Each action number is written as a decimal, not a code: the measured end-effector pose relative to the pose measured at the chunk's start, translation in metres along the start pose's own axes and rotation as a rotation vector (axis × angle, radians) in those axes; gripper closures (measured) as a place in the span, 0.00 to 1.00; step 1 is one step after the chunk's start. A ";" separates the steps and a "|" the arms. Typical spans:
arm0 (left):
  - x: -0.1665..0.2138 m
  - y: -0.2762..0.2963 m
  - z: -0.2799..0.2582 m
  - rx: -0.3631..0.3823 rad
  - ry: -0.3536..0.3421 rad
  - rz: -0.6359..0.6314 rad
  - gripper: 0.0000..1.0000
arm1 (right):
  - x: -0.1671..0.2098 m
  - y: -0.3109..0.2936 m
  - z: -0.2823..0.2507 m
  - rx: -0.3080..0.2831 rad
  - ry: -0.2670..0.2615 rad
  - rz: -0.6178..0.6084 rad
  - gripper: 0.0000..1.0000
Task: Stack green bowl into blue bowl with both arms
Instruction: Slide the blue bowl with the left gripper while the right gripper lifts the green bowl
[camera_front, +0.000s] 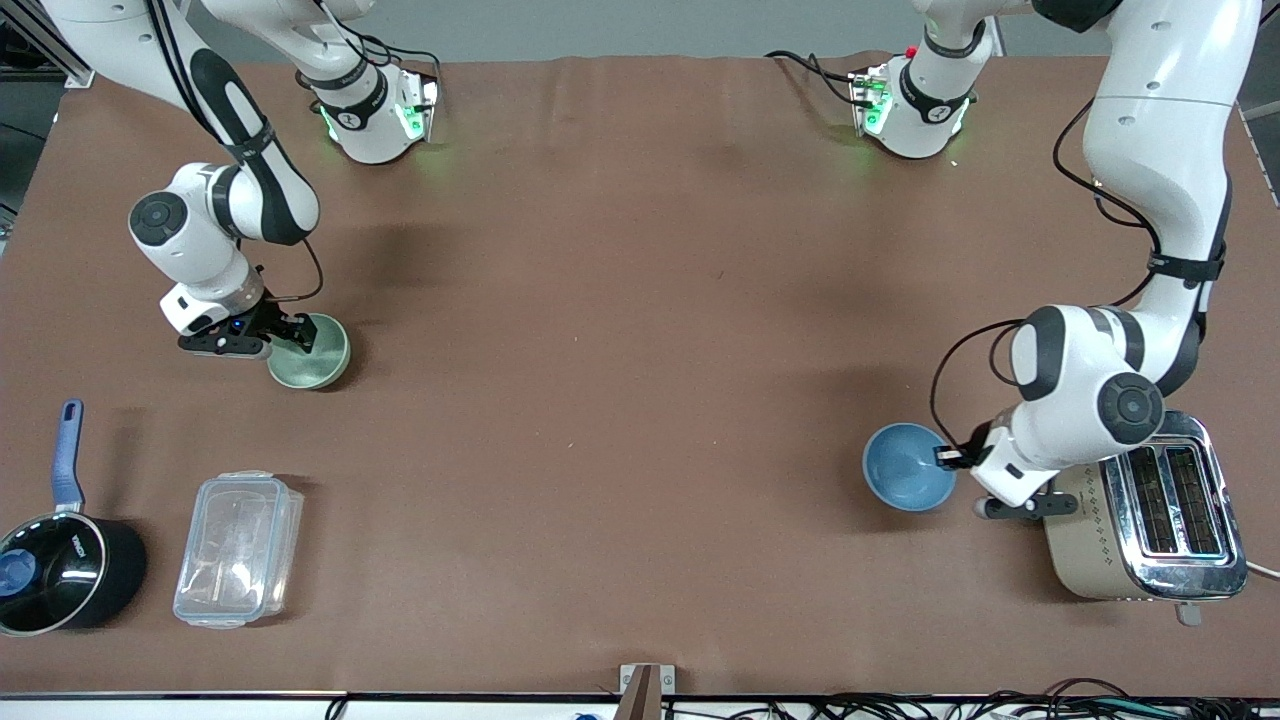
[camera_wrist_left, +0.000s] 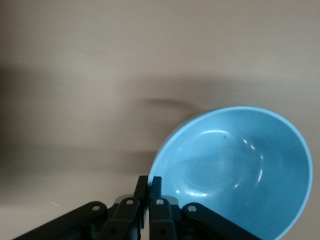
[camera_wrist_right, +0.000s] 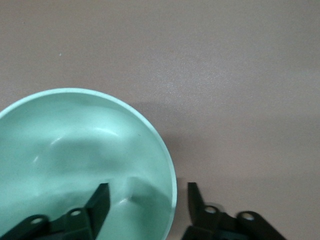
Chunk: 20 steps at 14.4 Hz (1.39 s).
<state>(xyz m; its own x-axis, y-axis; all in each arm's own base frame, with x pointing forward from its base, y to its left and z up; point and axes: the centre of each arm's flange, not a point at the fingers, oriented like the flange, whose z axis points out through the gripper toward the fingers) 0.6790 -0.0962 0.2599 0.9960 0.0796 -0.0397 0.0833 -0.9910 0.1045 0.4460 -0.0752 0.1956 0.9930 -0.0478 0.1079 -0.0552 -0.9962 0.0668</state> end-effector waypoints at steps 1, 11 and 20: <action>-0.008 0.035 -0.009 -0.027 -0.013 -0.042 0.95 | 0.000 0.000 0.000 0.000 0.000 0.000 0.48; -0.187 0.352 0.025 -0.073 -0.113 -0.240 0.95 | 0.042 0.005 -0.068 0.026 -0.163 0.021 0.95; -0.241 0.403 0.096 -0.035 -0.048 -0.257 0.93 | 0.120 -0.138 -0.251 0.102 -0.283 0.021 0.95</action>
<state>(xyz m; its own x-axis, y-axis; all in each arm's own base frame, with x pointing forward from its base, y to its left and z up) 0.4699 -0.5250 0.2161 0.9397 0.3218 -0.1162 0.3349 -0.9347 0.1193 0.5469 0.0745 0.4478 0.9822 -0.0726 -0.1735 -0.0797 -0.9962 -0.0345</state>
